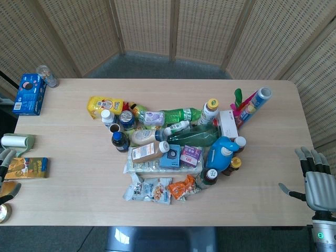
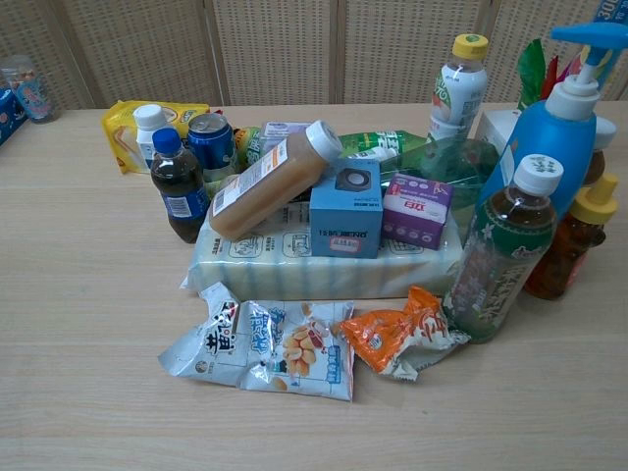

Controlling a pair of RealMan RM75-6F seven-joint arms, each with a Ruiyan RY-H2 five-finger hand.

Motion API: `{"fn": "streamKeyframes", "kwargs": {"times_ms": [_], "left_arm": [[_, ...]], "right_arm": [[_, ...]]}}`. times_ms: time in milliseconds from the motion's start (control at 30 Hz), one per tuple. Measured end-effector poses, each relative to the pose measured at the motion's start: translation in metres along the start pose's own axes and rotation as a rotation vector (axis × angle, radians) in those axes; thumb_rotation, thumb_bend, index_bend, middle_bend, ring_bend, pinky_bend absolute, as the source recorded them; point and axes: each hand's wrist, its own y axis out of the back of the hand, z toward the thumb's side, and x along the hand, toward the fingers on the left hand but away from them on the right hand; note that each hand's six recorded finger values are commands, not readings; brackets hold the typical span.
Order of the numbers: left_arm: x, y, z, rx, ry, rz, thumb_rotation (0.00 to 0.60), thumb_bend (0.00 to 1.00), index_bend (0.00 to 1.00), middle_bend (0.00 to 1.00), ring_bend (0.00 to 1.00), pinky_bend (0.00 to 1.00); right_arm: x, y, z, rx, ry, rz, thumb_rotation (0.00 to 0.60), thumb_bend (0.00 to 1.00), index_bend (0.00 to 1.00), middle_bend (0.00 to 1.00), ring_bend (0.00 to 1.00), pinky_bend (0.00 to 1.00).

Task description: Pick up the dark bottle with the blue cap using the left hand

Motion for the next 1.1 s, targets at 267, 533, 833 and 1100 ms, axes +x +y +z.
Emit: {"fn": "streamKeyframes", "kwargs": {"times_ms": [267,533,833,1100], "left_arm": [[0.003,-0.006,0.006,0.002,-0.016,-0.033,0.600,0.32,0.06,0.00,0.00,0.00],[0.023,-0.013,0.020,-0.061,-0.037,-0.091,0.600,0.32,0.03,0.00,0.00,0.00],[0.067,-0.044,0.053,-0.263,-0.095,-0.230,0.600,0.32,0.00,0.00,0.00,0.00],[0.113,-0.073,0.099,-0.455,-0.146,-0.316,0.600,0.32,0.00,0.00,0.00,0.00]], "right_arm": [[0.001,-0.004,-0.001,-0.016,-0.003,0.011,0.493,0.04,0.00,0.00,0.00,0.00],[0.007,-0.008,-0.004,-0.044,-0.017,0.015,0.497,0.04,0.00,0.00,0.00,0.00],[0.014,-0.001,-0.013,-0.035,-0.038,0.007,0.494,0.04,0.00,0.00,0.00,0.00],[0.024,0.002,-0.024,-0.030,-0.081,0.007,0.498,0.03,0.00,0.00,0.00,0.00]]}}
